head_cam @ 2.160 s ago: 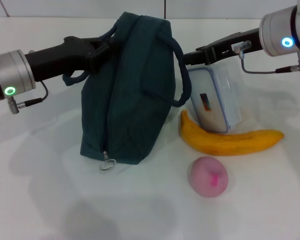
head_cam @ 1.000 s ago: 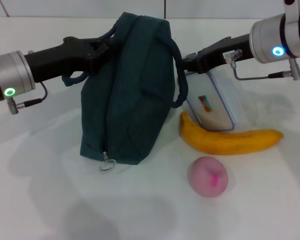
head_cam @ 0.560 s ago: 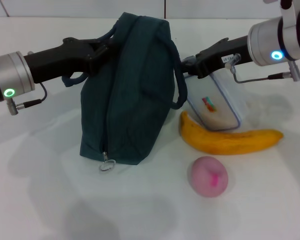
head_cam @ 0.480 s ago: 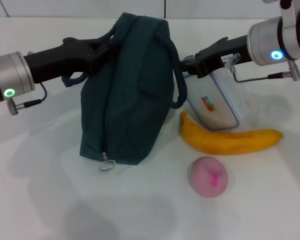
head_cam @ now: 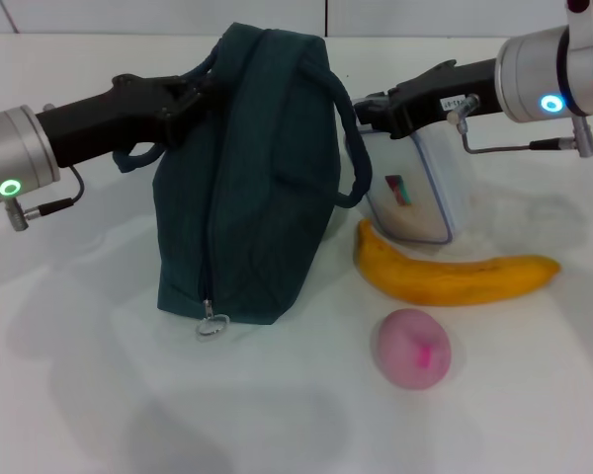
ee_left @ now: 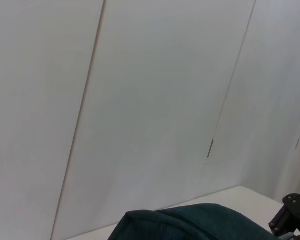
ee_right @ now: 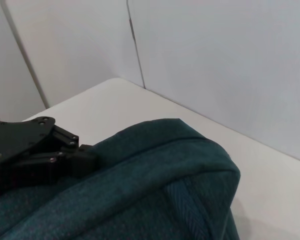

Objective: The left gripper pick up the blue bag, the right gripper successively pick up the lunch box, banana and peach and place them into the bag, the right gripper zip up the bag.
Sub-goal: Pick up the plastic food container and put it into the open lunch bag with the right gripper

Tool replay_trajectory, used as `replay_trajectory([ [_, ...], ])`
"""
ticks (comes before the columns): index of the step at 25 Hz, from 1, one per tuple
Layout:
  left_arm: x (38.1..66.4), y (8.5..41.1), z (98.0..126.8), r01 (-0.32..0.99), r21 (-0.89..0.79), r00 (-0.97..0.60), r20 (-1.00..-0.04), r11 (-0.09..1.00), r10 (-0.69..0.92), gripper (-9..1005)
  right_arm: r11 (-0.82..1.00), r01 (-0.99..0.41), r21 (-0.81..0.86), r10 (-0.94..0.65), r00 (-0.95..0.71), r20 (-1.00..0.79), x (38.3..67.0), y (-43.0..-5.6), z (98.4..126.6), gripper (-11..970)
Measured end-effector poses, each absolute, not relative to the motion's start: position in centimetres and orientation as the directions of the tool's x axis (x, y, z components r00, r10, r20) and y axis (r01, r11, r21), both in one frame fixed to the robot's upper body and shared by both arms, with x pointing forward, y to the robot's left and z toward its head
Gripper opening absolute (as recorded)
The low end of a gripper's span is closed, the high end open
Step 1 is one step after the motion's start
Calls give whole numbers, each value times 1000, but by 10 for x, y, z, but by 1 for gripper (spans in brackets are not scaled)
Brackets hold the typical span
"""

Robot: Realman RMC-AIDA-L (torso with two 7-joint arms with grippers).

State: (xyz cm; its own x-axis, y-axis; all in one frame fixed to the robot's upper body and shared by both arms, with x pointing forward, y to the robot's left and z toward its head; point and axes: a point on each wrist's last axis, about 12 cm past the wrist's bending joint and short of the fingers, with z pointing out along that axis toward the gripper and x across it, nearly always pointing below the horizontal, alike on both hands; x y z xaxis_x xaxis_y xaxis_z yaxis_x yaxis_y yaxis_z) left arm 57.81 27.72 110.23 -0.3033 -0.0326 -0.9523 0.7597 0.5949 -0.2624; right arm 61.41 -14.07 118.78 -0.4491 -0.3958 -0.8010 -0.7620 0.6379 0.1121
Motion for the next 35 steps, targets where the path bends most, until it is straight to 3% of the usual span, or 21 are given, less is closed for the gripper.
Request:
replay_trajectory([
  [12,570,285,1098,751,-280,-318,-947,597,-45,38,537,-825,176,-303,-384,-872,593,-163,1180,96],
  [27,561,282,1096,763,-302,-313,-946,571,-82,37,392,-883,259,60,-256,-965,547,-256,1151,97],
  [35,551,271,1099,813,-328,-314,-943,482,-112,39,383,-881,277,185,-221,-958,532,-284,1135,97],
])
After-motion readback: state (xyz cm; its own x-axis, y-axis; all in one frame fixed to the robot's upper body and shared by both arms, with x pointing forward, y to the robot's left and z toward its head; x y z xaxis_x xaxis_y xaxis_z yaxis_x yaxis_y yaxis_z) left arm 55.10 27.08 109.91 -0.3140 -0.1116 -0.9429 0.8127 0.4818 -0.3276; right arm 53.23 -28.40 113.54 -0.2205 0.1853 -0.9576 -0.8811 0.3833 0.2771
